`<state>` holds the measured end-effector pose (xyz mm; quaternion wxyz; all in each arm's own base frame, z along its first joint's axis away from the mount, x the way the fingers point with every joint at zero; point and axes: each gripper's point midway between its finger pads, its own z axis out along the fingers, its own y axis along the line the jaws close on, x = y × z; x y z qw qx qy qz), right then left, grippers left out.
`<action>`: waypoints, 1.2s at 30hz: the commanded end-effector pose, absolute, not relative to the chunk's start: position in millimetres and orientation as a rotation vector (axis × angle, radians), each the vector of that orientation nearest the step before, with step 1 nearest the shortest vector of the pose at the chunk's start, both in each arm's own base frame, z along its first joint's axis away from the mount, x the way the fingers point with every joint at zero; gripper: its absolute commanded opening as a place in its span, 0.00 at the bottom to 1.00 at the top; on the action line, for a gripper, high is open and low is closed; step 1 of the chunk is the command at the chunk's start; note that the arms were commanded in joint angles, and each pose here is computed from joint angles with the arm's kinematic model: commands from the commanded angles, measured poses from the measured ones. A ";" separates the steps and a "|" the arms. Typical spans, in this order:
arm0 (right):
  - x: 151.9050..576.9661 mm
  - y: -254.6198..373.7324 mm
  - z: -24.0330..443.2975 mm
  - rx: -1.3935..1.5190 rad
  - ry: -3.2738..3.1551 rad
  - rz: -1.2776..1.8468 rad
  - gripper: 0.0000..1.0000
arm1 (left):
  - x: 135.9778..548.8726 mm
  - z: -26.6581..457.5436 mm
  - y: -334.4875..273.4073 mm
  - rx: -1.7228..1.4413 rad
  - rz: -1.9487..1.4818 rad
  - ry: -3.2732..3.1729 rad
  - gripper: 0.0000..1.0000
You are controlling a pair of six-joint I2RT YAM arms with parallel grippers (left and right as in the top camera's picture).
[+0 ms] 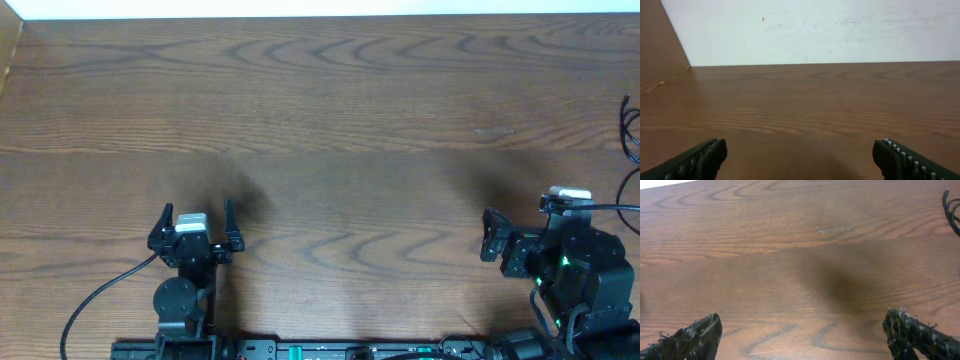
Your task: Untangle cables
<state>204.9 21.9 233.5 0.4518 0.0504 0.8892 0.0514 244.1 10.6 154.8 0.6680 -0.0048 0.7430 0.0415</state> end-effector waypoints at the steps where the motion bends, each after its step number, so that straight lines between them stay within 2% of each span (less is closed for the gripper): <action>1: 204.2 22.7 233.4 0.130 2.195 0.137 0.99 | 243.7 136.9 5.8 0.028 0.093 1.725 0.98; 27: 203.7 22.0 232.7 0.132 2.199 0.132 0.99 | 243.7 136.4 5.6 0.029 0.092 1.727 0.98; 36: 218.2 -6.5 233.4 0.246 2.096 0.004 0.99 | 243.7 136.4 5.6 0.029 0.092 1.727 0.98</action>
